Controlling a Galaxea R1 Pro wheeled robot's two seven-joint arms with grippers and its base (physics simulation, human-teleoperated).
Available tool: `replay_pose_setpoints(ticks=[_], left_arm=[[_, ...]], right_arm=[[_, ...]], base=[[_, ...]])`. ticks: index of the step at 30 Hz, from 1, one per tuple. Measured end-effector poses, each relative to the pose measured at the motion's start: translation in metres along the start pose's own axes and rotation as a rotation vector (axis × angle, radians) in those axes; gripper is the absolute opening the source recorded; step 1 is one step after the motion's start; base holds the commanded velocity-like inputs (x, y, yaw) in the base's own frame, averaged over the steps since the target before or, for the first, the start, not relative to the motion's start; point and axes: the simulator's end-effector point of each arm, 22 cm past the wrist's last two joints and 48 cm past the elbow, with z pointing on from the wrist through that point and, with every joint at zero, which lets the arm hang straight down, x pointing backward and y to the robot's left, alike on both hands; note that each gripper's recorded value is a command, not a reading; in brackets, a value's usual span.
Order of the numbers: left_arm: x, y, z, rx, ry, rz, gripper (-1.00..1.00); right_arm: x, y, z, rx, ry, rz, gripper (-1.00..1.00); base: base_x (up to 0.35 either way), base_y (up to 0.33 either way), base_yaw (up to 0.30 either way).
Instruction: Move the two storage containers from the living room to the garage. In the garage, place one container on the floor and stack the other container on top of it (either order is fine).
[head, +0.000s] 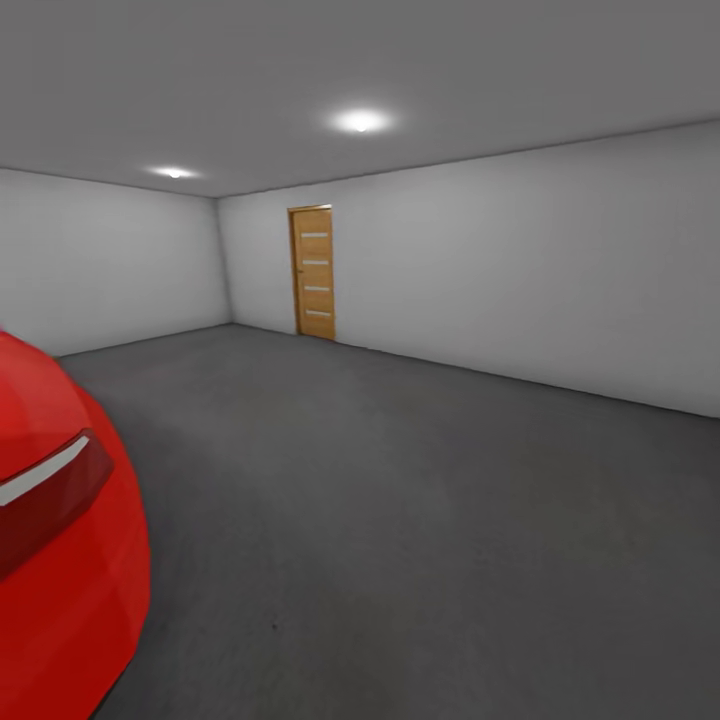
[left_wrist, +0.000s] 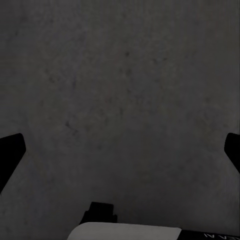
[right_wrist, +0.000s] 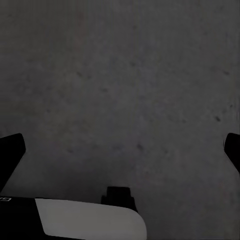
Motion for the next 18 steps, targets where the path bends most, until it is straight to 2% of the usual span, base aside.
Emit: replay_pose_setpoints(ticks=[5,15,18], left_arm=[[0.0001,0.0005,0.0000,0.000,0.000,0.000,1.00],[0.0000,0.0008,0.0000,-0.002,0.000,0.001,1.00],[0.0001,0.0008,0.0000,-0.002,0.000,0.001,1.00]], right_arm=[[0.0000,0.0000,0.0000,0.000,0.000,0.000,1.00],[0.0001,0.0001,0.0000,-0.001,0.000,0.000,1.00],[0.0000,0.0001,0.0000,-0.001,0.000,0.000,1.00]], base=[[0.327,0.000,0.291],[0.327,0.000,0.031],[0.327,0.000,0.144]])
